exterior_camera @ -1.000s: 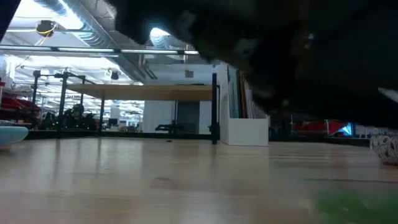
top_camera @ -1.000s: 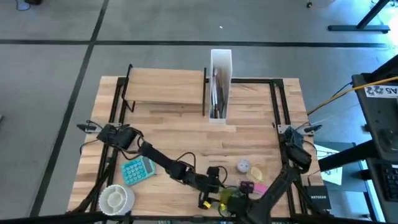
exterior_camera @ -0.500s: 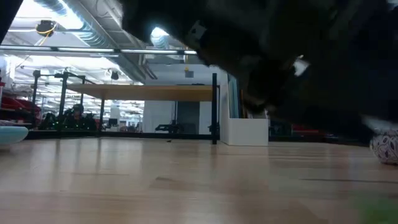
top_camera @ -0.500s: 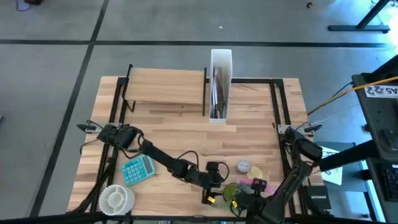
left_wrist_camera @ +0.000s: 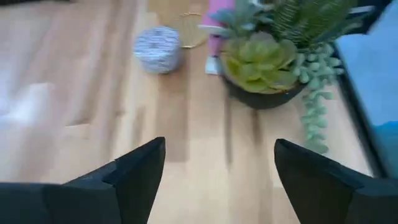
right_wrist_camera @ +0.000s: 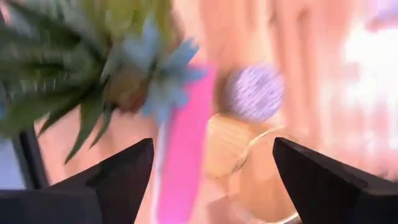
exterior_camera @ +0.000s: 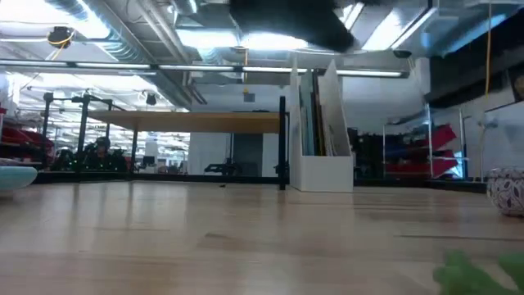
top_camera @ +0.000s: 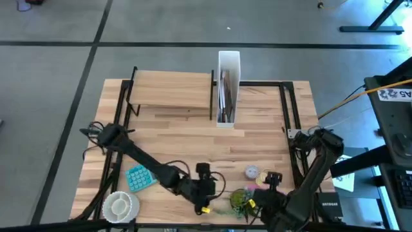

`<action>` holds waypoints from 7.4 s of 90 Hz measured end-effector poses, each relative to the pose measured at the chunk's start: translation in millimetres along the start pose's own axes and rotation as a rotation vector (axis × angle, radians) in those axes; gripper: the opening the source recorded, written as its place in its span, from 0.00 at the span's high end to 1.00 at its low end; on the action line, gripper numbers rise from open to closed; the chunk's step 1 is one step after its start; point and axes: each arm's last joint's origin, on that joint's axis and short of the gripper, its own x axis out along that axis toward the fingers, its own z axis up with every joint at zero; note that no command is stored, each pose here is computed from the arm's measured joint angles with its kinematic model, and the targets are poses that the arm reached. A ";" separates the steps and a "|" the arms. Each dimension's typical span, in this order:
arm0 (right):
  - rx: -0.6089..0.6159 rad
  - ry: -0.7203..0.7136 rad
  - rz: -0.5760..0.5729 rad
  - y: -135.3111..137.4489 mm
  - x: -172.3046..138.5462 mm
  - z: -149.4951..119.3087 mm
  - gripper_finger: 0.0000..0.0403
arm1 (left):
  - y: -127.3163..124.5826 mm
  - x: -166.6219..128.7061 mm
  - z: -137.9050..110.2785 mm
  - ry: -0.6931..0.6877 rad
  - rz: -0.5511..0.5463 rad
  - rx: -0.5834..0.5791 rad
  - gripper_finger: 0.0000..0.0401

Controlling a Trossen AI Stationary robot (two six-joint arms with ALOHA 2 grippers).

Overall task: Stock shelves
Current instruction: Remove the red book from the book organizer, then remove the blue book from the book organizer

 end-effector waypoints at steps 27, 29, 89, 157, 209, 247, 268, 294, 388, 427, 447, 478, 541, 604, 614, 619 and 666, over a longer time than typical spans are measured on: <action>-0.002 -0.470 -0.071 -50.2 -31.5 30.5 0.22 | -8.7 -82.9 -18.1 0.010 0.254 -0.077 0.30; -0.001 -0.483 -0.073 -52.7 -29.1 33.5 0.22 | -9.8 -86.3 -20.4 0.012 0.260 -0.089 0.30; 0.308 -0.764 -0.423 -168.2 96.7 81.0 0.42 | -42.3 -96.5 -75.1 -0.132 0.253 -0.361 0.30; 0.466 -0.661 -0.451 -248.0 136.9 106.2 0.53 | -40.6 -93.4 -73.3 -0.153 0.266 -0.365 0.30; 0.496 -0.788 -0.509 -237.9 100.2 123.9 0.98 | -40.6 -93.5 -73.1 -0.157 0.267 -0.367 0.30; 0.280 -0.936 -0.572 -191.3 -10.2 144.7 0.99 | -40.8 -95.3 -72.9 -0.197 0.297 -0.344 0.30; 0.123 -1.041 -0.387 -126.7 -51.2 123.9 1.00 | -48.3 -109.9 -71.2 -0.305 0.337 -0.312 0.30; 0.022 -0.964 -0.215 -47.0 -13.8 101.8 1.00 | -56.7 -123.1 -68.8 -0.358 0.340 -0.277 0.30; 0.459 -0.582 0.176 -43.8 158.3 165.4 0.97 | -55.7 -122.9 -68.9 -0.368 0.348 -0.295 0.30; 0.459 -0.578 0.262 -45.2 183.0 177.4 0.73 | -55.6 -122.9 -69.0 -0.369 0.348 -0.297 0.30; 0.428 -0.582 0.276 -44.2 182.3 177.9 0.49 | -55.9 -122.6 -69.3 -0.358 0.337 -0.301 0.30; 0.212 -0.690 0.217 -43.2 123.3 167.1 0.45 | -56.7 -122.4 -70.0 -0.332 0.315 -0.304 0.30; 0.288 -0.725 -0.337 -105.5 57.1 34.5 0.49 | -56.9 -122.0 -70.4 -0.317 0.301 -0.315 0.30; 0.516 -0.824 -0.453 -182.6 136.5 99.0 0.27 | -54.7 -119.1 -69.1 -0.315 0.311 -0.314 0.30; 0.532 -0.821 -0.453 -186.3 147.0 104.1 0.29 | -54.6 -119.1 -69.1 -0.315 0.312 -0.314 0.30; 0.552 -0.829 -0.458 -189.0 150.9 107.3 0.32 | -54.6 -119.1 -69.1 -0.315 0.311 -0.314 0.30; 0.666 -0.861 -0.505 -208.7 169.3 119.1 0.80 | -53.9 -118.2 -68.8 -0.314 0.314 -0.317 0.30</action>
